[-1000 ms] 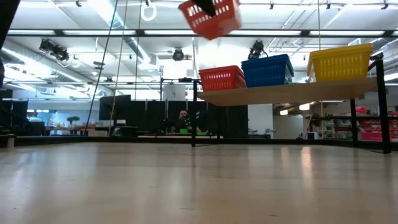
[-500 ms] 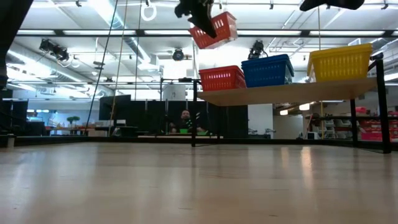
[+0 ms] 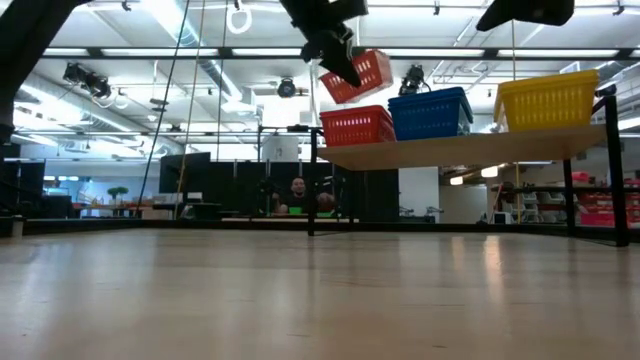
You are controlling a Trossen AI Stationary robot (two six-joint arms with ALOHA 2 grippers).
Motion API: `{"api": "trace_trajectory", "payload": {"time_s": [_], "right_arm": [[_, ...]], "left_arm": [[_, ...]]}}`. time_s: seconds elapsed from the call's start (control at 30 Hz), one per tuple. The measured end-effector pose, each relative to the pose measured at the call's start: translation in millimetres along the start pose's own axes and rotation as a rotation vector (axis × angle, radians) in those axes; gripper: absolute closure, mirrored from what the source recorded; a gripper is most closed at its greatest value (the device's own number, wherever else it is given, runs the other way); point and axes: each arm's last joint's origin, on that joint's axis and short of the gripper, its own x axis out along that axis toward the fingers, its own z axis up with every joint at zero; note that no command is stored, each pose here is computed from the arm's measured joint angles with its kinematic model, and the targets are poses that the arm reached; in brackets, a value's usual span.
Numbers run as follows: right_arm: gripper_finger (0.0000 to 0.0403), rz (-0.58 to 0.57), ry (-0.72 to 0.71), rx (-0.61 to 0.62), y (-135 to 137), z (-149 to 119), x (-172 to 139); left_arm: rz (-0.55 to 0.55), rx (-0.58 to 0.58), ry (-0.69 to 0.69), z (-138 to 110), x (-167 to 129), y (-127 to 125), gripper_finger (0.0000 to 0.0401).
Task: Stack baskets on shelf by color
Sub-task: Stack the orange basket on the orange basket on the shelf
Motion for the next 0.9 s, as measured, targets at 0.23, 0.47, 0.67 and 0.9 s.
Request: {"api": "trace_trajectory", "payload": {"time_s": [0.23,0.47,0.67,0.9], "right_arm": [[0.0147,0.009,0.028,0.013,-1.2,1.9,1.3],[0.0147,0.011,0.024,0.046,-2.5,5.9,3.0],[0.0147,0.013,0.018,0.052,-2.6,7.2,3.5],[0.0147,0.012,0.017,0.048,-2.6,7.2,3.5]], "left_arm": [[-0.071,0.047,-0.012,-1.1,8.5,-5.4,0.0395],[-0.093,0.065,-0.004,-6.3,9.0,-3.1,0.0394],[-0.091,0.06,0.009,-11.1,9.9,0.9,0.0386],[-0.092,0.106,0.007,-11.5,9.9,1.1,0.0359]]}}
